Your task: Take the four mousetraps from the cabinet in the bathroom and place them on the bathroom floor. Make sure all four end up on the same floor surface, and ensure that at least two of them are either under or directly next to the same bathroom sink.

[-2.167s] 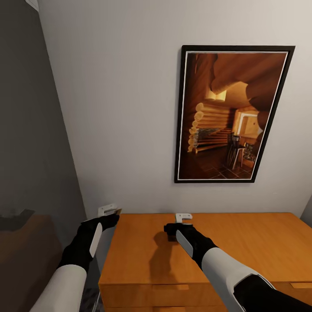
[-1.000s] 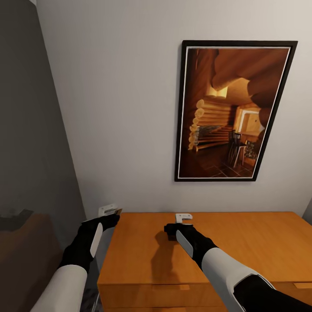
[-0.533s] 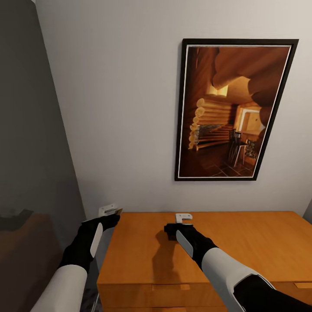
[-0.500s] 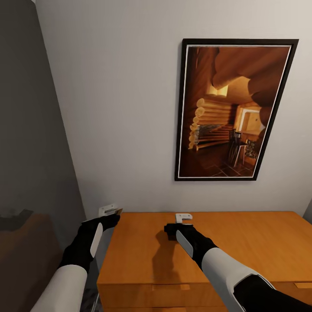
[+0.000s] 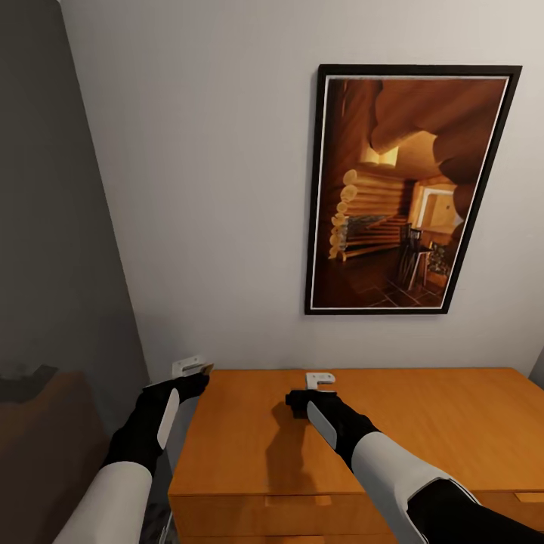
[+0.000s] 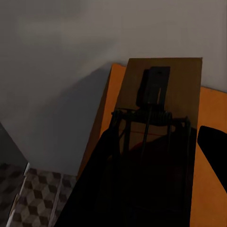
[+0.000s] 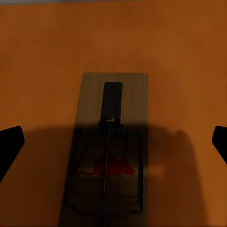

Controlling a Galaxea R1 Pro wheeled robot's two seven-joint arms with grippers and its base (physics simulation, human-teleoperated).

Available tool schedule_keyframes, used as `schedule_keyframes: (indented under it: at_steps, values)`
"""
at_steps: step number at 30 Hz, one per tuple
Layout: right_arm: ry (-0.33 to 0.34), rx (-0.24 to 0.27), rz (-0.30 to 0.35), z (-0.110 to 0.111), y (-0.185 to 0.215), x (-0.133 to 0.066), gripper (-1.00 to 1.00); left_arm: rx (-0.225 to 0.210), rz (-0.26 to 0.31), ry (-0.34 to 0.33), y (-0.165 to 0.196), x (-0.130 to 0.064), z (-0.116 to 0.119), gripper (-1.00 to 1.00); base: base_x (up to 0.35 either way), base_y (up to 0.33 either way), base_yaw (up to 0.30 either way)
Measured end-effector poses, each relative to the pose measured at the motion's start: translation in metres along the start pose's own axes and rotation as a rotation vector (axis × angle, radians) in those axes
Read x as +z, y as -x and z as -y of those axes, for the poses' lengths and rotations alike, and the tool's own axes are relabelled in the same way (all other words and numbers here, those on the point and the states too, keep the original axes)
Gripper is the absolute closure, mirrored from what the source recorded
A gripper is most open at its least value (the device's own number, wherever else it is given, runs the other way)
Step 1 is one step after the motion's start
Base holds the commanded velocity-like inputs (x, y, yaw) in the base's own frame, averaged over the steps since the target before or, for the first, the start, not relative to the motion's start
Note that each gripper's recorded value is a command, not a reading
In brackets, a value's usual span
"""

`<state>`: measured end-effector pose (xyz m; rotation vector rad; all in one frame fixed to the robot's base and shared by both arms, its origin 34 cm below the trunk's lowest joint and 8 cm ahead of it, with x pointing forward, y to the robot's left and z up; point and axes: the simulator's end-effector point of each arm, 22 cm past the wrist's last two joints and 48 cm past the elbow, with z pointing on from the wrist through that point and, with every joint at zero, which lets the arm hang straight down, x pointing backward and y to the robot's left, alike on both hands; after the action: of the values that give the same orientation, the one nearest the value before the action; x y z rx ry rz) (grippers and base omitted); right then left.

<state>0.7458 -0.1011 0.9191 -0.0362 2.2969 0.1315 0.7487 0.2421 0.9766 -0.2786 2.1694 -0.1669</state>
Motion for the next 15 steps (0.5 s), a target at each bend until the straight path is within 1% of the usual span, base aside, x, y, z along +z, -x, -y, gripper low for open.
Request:
schedule_keyframes:
  at_steps: [4, 15]
  values:
    - [0.000, 0.001, 0.000, 0.0005, -0.0023, 0.0035, -1.00, 0.000, 0.001, 0.000, -0.0022, 0.0032, -0.0008, 1.00, 0.000, 0.000, 0.000]
    - [-0.010, 0.001, 0.002, 0.0027, -0.0018, 0.0035, -1.00, 0.000, -0.001, -0.001, -0.0028, 0.0031, -0.0003, 1.00, 0.000, 0.000, 0.000]
